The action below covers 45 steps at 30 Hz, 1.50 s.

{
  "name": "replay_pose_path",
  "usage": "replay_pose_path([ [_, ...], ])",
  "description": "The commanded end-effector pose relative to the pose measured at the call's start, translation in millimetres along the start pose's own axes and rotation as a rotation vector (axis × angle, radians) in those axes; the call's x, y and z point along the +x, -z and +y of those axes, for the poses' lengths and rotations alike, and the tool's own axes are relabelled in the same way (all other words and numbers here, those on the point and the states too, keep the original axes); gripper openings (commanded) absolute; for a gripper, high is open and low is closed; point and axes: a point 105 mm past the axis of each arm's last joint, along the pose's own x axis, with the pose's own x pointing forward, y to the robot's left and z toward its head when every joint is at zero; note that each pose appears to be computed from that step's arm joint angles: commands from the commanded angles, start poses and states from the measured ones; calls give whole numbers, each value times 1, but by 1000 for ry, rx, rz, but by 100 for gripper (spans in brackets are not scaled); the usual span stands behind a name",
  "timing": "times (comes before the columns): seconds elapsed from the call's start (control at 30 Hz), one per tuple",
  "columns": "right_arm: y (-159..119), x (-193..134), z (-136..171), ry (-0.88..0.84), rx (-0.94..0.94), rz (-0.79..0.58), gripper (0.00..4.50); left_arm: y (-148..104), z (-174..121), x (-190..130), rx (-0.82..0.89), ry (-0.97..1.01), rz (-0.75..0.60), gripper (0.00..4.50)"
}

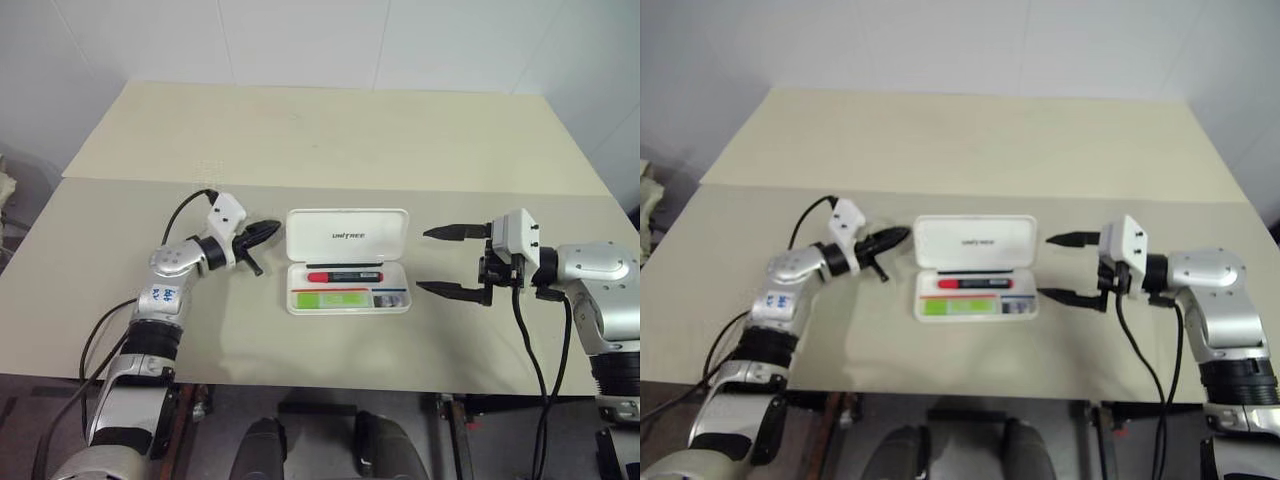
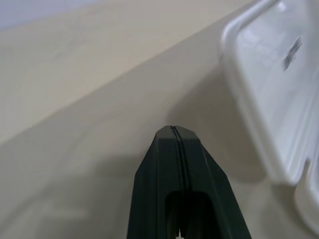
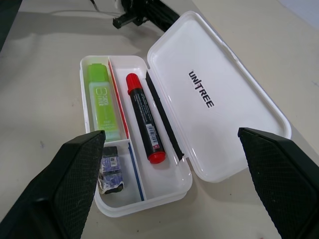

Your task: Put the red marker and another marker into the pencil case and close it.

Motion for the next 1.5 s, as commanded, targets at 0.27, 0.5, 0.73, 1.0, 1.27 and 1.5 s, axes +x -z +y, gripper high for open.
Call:
replay_pose_path([
  [0.27,-12,6,2,20,-38,-40,450,-32,-33,-1,196,274,-161,1],
  [0.5,-23,-4,-3,57,0,-62,450,-32,-54,0,307,449,-123,1],
  [0.73,-13,-30,13,-29,121,91,450,-38,-74,10,360,586,-111,1],
  [1.0,-15,-39,14,28,113,107,450,-28,-107,27,422,723,1,1],
  [1.27,-22,-32,22,74,108,67,450,-9,-125,36,430,719,107,1],
  [1.5,-27,-23,29,92,117,27,450,-1,-130,40,437,677,150,1],
])
